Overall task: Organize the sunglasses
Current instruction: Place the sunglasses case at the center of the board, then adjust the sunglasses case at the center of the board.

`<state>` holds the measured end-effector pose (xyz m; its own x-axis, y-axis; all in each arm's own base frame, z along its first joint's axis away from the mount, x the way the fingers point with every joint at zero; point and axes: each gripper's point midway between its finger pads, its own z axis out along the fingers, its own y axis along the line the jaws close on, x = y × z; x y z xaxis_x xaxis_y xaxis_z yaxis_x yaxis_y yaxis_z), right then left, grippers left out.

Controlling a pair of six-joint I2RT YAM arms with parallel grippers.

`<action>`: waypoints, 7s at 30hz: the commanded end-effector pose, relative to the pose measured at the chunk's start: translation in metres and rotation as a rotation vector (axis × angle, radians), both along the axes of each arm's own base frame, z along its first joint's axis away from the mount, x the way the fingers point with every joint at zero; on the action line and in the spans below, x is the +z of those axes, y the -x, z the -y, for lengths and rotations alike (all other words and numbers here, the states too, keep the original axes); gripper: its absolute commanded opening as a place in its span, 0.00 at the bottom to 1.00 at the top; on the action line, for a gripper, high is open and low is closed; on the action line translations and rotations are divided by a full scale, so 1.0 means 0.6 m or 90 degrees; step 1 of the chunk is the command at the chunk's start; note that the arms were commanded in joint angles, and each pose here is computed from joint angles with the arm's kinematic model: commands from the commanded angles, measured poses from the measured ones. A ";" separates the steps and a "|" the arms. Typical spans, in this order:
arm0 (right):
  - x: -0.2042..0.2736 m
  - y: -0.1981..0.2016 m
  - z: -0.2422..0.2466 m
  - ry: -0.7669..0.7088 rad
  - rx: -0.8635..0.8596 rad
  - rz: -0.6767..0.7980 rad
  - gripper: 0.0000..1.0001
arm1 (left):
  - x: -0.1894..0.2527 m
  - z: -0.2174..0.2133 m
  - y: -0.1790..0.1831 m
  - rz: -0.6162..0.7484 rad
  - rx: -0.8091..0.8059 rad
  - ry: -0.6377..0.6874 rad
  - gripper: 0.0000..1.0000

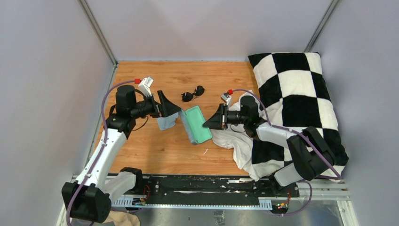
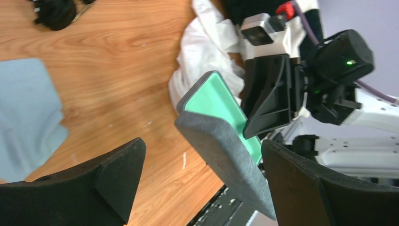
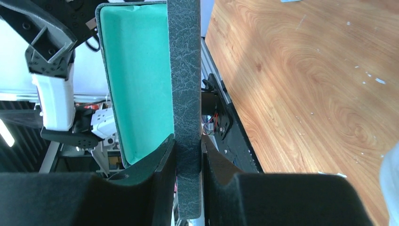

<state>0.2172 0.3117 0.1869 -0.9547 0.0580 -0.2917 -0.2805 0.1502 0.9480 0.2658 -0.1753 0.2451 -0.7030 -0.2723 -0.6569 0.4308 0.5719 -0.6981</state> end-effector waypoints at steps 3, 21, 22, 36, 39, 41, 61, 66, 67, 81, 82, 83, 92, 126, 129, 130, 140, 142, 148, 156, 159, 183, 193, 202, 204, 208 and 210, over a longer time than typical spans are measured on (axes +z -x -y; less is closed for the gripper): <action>-0.032 -0.021 0.010 0.059 -0.078 -0.014 0.00 | -0.034 -0.060 0.005 -0.038 0.106 -0.131 1.00; -0.140 -0.061 -0.076 0.143 -0.138 -0.061 0.00 | -0.046 -0.116 0.001 -0.064 0.245 -0.185 1.00; -0.145 -0.062 -0.080 0.142 -0.139 -0.065 0.00 | -0.047 -0.119 0.002 -0.064 0.249 -0.188 1.00; -0.229 -0.085 -0.139 0.158 -0.194 -0.128 0.00 | -0.055 -0.117 -0.001 -0.077 0.249 -0.185 1.00; -0.254 -0.081 -0.145 0.178 -0.196 -0.142 0.00 | -0.058 -0.117 0.000 -0.080 0.249 -0.188 1.00; -0.265 -0.078 -0.151 0.190 -0.187 -0.150 0.00 | -0.060 -0.117 0.000 -0.083 0.248 -0.187 1.00; -0.134 -0.108 -0.053 0.394 -0.230 0.114 0.79 | -0.076 -0.118 -0.002 -0.095 0.245 -0.196 1.00; -0.080 -0.111 -0.001 0.445 -0.252 0.195 0.78 | -0.086 -0.128 -0.003 -0.104 0.265 -0.211 1.00; -0.072 -0.108 0.008 0.451 -0.254 0.207 0.78 | -0.089 -0.131 -0.003 -0.110 0.271 -0.217 1.00; -0.085 -0.027 -0.085 0.426 -0.103 0.215 0.65 | -0.142 -0.163 0.007 -0.179 0.336 -0.261 0.99; -0.091 -0.026 -0.098 0.428 -0.095 0.214 0.67 | -0.140 -0.163 0.009 -0.176 0.337 -0.262 0.99; -0.100 -0.027 -0.109 0.433 -0.088 0.208 0.68 | -0.138 -0.164 0.010 -0.175 0.338 -0.263 0.99; -0.176 -0.042 -0.162 0.457 -0.049 0.145 0.62 | -0.140 -0.159 0.015 -0.173 0.327 -0.255 0.99; -0.131 -0.166 0.013 0.850 -0.170 0.417 0.04 | -0.150 -0.158 0.017 -0.176 0.309 -0.267 1.00; -0.115 -0.187 0.030 0.899 -0.188 0.459 0.04 | -0.149 -0.156 0.018 -0.176 0.308 -0.264 1.00; -0.111 -0.192 0.033 0.912 -0.189 0.473 0.04 | -0.150 -0.157 0.019 -0.177 0.308 -0.265 1.00; -0.125 -0.225 0.017 0.968 -0.129 0.553 0.07 | -0.159 -0.155 0.024 -0.188 0.302 -0.265 1.00; -0.130 -0.225 0.009 0.969 -0.106 0.582 0.07 | -0.162 -0.155 0.026 -0.192 0.301 -0.268 1.00; -0.141 -0.217 -0.011 0.970 -0.038 0.633 0.24 | -0.165 -0.153 0.025 -0.194 0.302 -0.262 1.00; -0.111 -0.200 -0.029 0.894 -0.052 0.604 0.61 | -0.167 -0.154 0.026 -0.197 0.302 -0.264 1.00; -0.089 -0.200 -0.029 0.877 -0.071 0.603 0.63 | -0.167 -0.153 0.027 -0.198 0.301 -0.262 1.00; -0.211 -0.181 -0.086 0.750 0.001 0.386 0.00 | -0.171 -0.158 0.035 -0.197 0.303 -0.272 1.00; -0.228 -0.171 -0.099 0.734 0.024 0.373 0.00 | -0.172 -0.155 0.029 -0.199 0.299 -0.270 1.00; -0.216 -0.170 -0.124 0.747 0.033 0.428 0.00 | -0.165 -0.159 0.031 -0.193 0.305 -0.274 1.00; -0.192 -0.168 -0.133 0.750 0.023 0.457 0.00 | -0.165 -0.160 0.032 -0.192 0.307 -0.274 1.00; -0.103 -0.164 -0.142 0.722 -0.027 0.510 0.01 | -0.169 -0.154 0.027 -0.198 0.302 -0.265 1.00; -0.057 -0.161 -0.136 0.698 -0.058 0.520 0.05 | -0.170 -0.152 0.023 -0.203 0.300 -0.261 1.00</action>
<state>0.3145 0.3965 0.0812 -0.5639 -0.5651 -0.6022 -0.6688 0.7403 -0.0684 0.2492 -0.0831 0.1450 -0.7414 -0.3621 -0.5650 -0.1109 0.8965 -0.4290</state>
